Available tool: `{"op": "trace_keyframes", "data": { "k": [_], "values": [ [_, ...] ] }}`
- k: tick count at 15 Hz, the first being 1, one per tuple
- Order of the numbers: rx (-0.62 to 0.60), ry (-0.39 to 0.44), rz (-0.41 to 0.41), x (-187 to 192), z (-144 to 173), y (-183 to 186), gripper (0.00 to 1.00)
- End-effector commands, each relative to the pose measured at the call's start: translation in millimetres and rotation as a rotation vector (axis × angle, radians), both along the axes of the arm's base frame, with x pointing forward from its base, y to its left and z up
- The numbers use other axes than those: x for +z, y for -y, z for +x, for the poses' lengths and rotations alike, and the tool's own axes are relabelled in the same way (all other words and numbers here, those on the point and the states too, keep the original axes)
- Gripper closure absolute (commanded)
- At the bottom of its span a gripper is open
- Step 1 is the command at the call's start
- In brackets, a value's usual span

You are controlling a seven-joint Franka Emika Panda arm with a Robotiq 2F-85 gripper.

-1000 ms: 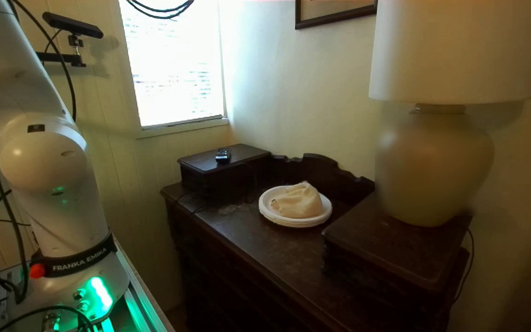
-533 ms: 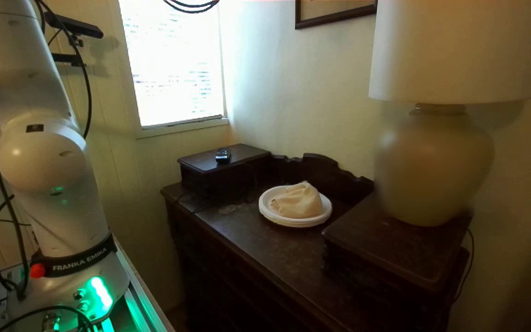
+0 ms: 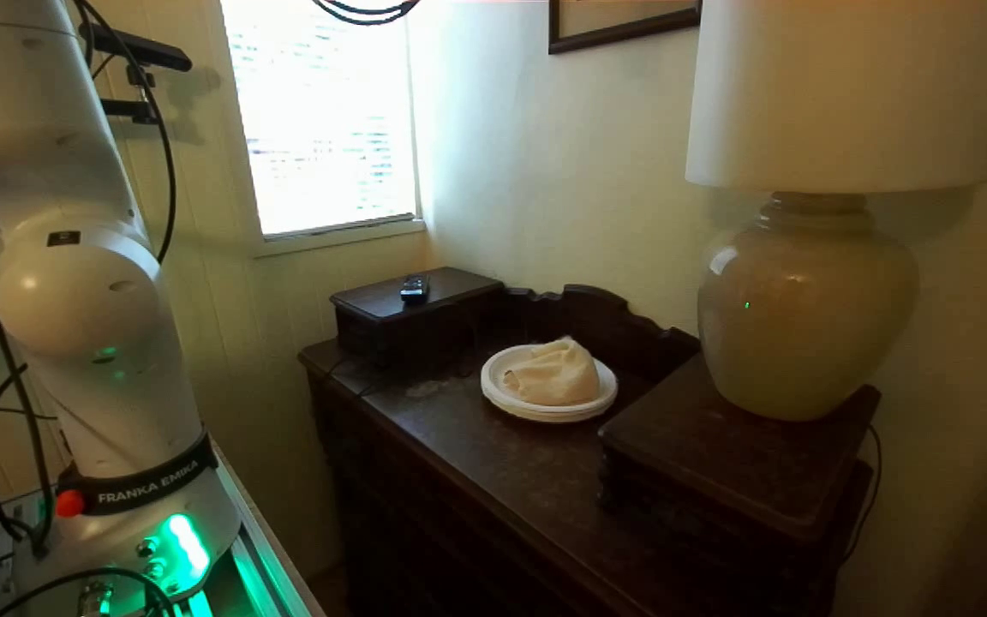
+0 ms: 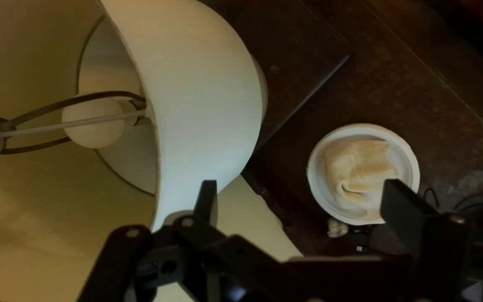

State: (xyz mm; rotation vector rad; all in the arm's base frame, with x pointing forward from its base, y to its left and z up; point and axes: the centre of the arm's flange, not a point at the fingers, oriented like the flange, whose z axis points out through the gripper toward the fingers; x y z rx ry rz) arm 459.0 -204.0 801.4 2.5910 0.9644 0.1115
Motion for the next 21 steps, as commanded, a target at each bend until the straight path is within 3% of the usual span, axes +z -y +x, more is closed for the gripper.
{"op": "trace_keyframes", "data": {
  "k": [1, 3, 11, 16, 18, 21],
  "values": [
    [0.037, 0.107, -0.042, 18.9, -0.2, 12.4, 0.00],
    [0.041, 0.148, -0.063, 24.2, 2.0, 13.7, 0.00],
    [-0.009, 0.118, -0.023, 28.7, 11.9, 40.7, 0.00],
    [-0.035, 0.117, 0.009, 19.9, 18.2, 60.5, 0.16],
    [-0.038, 0.117, 0.021, 16.8, 21.4, 65.7, 0.36],
    [-0.039, 0.127, 0.048, 13.1, 26.6, 72.5, 0.43]
  ]
}}
